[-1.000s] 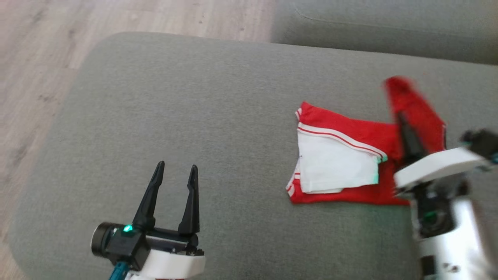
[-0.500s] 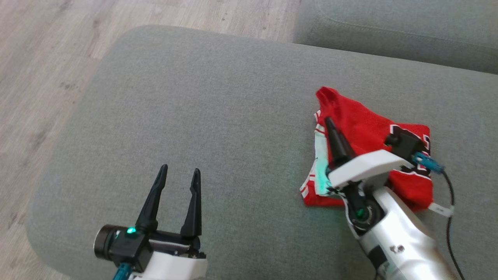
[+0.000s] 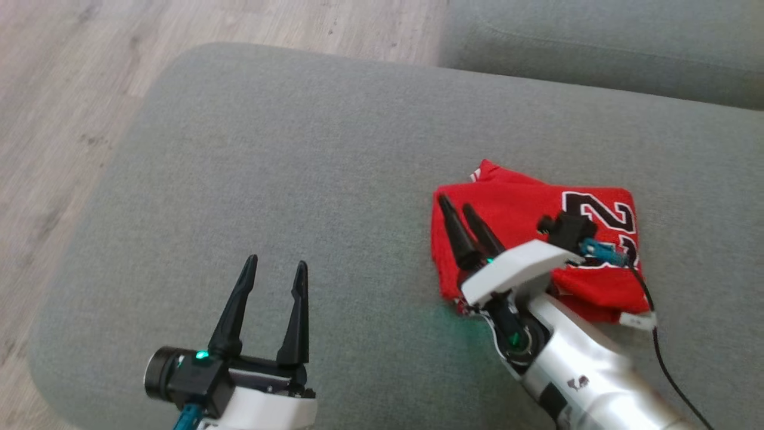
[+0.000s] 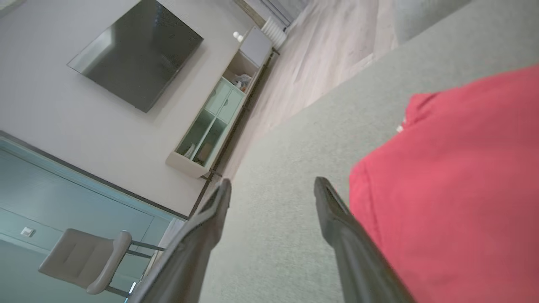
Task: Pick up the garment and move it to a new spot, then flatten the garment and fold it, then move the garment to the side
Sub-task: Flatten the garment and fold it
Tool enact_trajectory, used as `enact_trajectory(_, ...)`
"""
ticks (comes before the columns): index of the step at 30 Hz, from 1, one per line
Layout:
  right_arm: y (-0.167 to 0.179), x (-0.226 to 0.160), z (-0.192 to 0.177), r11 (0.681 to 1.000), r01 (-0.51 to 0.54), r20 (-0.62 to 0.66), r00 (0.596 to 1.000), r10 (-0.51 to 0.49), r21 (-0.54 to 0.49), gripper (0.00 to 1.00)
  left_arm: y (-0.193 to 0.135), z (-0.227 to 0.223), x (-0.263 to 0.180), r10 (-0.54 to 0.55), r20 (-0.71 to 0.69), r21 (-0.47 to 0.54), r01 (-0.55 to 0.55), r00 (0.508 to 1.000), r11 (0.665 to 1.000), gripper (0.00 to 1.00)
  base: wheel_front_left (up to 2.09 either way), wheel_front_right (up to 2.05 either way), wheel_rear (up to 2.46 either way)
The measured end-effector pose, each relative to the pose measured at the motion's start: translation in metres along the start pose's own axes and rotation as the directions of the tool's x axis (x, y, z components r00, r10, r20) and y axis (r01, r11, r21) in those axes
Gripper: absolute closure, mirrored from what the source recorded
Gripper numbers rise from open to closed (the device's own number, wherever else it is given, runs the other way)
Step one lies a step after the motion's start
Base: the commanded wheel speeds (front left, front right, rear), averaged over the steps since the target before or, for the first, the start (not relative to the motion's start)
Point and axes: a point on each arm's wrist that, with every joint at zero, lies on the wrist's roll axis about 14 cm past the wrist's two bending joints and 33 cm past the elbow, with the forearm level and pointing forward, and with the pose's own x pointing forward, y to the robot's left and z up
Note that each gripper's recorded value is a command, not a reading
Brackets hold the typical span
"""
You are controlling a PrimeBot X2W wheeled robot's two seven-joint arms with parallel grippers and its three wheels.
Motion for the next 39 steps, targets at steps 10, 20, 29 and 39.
enact_trajectory(10, 0.001, -0.030, 0.114, 0.956, 0.061, 0.328, 0.944, 0.039, -0.288, 0.00, -0.003, 0.003, -0.005, -0.013, 0.016, -0.009, 0.013, 1.000, 1.000, 0.00, 0.00, 0.00, 0.00)
enact_trajectory(20, -0.071, -0.184, 0.143, 0.787, 0.459, 0.586, 0.795, -0.157, -0.412, 0.00, -0.012, 0.005, -0.006, -0.041, 0.025, -0.001, 0.041, 0.999, 0.999, 0.00, 0.00, 0.00, 0.00)
enact_trajectory(29, -0.092, -0.239, 0.081, 0.675, 0.537, 0.503, 0.819, -0.275, -0.506, 0.00, -0.016, -0.005, -0.022, -0.054, -0.005, 0.030, 0.054, 0.999, 0.998, 0.00, 0.00, 0.00, 0.00)
enact_trajectory(39, -0.084, -0.238, 0.073, 0.652, 0.528, 0.495, 0.830, -0.259, -0.544, 0.00, -0.018, -0.006, -0.029, -0.071, -0.007, 0.055, 0.071, 0.997, 0.996, 0.00, 0.00, 0.00, 0.00)
